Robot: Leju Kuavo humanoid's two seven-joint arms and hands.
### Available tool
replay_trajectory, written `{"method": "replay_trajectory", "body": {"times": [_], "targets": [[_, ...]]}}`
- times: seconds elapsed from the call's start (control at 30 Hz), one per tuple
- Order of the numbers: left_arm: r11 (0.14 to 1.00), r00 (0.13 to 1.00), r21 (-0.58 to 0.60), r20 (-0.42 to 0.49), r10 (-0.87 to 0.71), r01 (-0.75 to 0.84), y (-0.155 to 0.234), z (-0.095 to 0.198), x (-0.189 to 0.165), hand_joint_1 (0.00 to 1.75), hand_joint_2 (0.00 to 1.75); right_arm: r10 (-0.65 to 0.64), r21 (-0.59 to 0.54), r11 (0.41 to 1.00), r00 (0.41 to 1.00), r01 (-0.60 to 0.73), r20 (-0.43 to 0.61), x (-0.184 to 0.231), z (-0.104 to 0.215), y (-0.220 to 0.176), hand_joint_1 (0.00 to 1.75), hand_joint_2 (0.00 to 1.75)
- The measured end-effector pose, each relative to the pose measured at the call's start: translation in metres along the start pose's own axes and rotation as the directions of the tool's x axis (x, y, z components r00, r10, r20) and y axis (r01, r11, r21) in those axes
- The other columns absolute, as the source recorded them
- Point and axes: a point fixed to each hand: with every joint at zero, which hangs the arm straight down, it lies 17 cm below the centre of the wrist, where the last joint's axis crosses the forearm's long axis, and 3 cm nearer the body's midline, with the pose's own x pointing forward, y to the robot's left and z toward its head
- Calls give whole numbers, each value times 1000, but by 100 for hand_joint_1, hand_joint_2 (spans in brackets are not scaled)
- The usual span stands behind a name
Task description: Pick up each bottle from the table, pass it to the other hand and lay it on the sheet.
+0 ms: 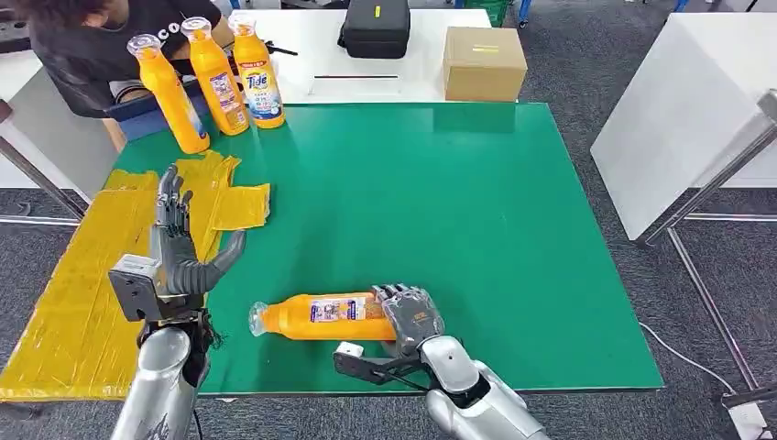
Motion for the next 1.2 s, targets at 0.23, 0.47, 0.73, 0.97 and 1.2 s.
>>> {"method": "replay_trajectory", "body": {"times": [0.23, 0.47, 0.73, 0.97, 1.2], "targets": [[1000, 1000, 5, 4, 4, -4, 1, 2, 3, 0, 175, -14, -22, 1000, 1000, 14, -4, -3, 0, -4, 175, 175], [999, 1000, 40, 1, 12, -12, 10, 13, 6, 0, 175, -220, -220, 951, 975, 219, 21, -12, 7, -45, 175, 175], [996, 999, 80, 23, 34, -36, 16, 7, 11, 0, 175, -397, -415, 822, 915, 390, 72, -31, 4, -103, 175, 175], [991, 996, 108, 35, 76, -80, 21, 5, 10, 0, 175, -480, -492, 728, 867, 478, 132, -39, 6, -121, 175, 175], [941, 936, -31, -111, 333, -338, -17, 4, -16, 0, 175, -539, -564, 576, 794, 591, 281, -42, 3, -149, 175, 175]]}}
